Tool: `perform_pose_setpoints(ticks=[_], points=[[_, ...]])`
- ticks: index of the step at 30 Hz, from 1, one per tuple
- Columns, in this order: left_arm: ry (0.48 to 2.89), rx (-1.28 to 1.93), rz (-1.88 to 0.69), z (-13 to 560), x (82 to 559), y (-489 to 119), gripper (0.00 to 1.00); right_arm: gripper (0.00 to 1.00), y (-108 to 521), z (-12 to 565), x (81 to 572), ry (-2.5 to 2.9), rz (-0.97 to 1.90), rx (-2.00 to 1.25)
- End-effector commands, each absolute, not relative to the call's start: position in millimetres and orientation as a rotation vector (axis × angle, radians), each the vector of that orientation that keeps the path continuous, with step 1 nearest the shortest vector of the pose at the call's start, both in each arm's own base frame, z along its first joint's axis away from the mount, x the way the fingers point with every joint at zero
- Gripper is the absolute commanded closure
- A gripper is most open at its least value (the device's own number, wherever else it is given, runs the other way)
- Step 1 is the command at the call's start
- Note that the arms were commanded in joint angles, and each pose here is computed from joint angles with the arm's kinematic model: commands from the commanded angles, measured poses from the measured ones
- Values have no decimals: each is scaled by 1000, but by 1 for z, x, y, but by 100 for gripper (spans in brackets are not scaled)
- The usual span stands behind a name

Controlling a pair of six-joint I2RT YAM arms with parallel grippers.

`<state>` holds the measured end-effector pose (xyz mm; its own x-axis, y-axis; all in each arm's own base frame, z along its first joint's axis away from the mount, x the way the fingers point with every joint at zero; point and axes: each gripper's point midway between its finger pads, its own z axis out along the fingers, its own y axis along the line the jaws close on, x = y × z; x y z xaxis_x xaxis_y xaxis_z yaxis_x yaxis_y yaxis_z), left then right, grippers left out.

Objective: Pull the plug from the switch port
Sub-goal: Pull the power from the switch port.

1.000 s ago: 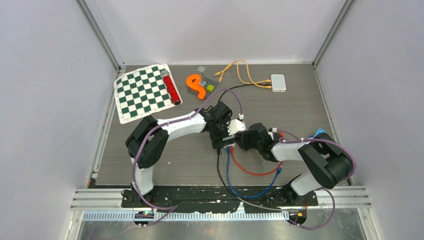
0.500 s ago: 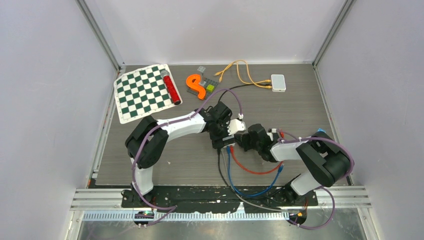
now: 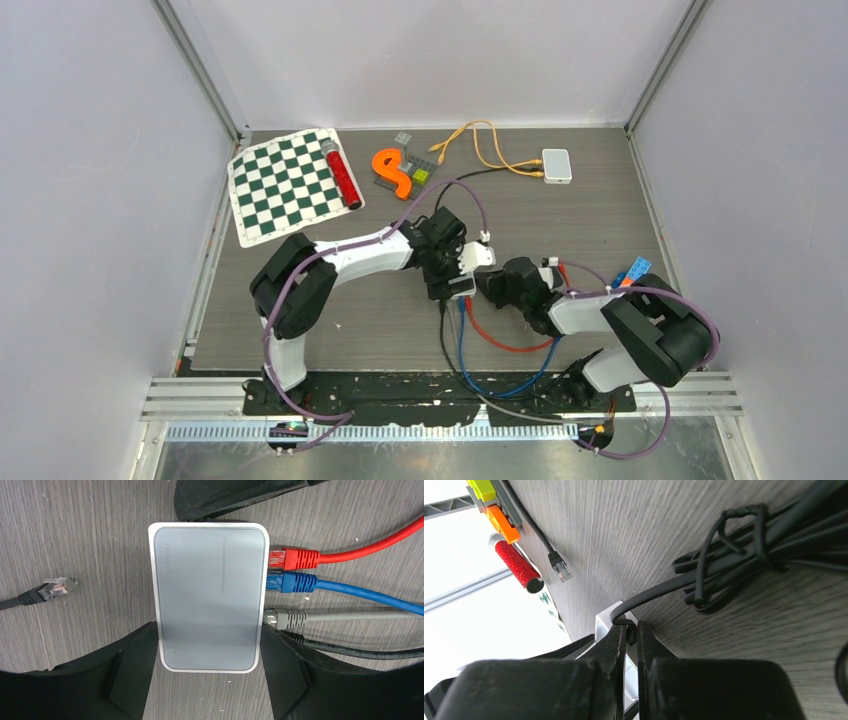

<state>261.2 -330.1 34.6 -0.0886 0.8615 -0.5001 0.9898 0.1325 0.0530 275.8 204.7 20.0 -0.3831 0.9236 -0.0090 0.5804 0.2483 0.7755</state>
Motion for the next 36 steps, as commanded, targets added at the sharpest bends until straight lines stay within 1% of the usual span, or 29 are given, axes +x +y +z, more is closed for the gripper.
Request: perform_pose_setpoints(ticks=[1,4,5,7,10,16,19,24,29,33,35,36], points=[[2038,1780,-432,33,254,-325,28,95,190,20,277,2006,916,1335],[2044,1782,-428,31,254,-323,28,95,178,7,266,2090,745,1423],[2049,1785,-425,30,253,-322,28,95,178,6,264,2105,733,1432],[2053,1790,-423,29,252,-321,29,95,181,8,264,2133,779,1431],[2063,1797,-414,26,252,-319,29,95,189,22,270,2075,930,1393],[2064,1796,-416,25,251,-319,31,95,170,25,271,2002,857,1406],[2071,1801,-412,24,251,-318,31,95,168,14,259,2082,784,1472],[2081,1811,-396,21,250,-314,33,95,175,15,261,2088,904,1501],[2093,1817,-382,19,250,-311,33,95,163,12,263,2074,816,1494],[2091,1815,-384,19,251,-313,33,95,169,14,261,2012,943,1538],[2095,1817,-384,19,252,-313,33,95,169,15,263,2031,914,1521],[2097,1818,-384,18,251,-313,33,95,161,5,257,2071,817,1510]])
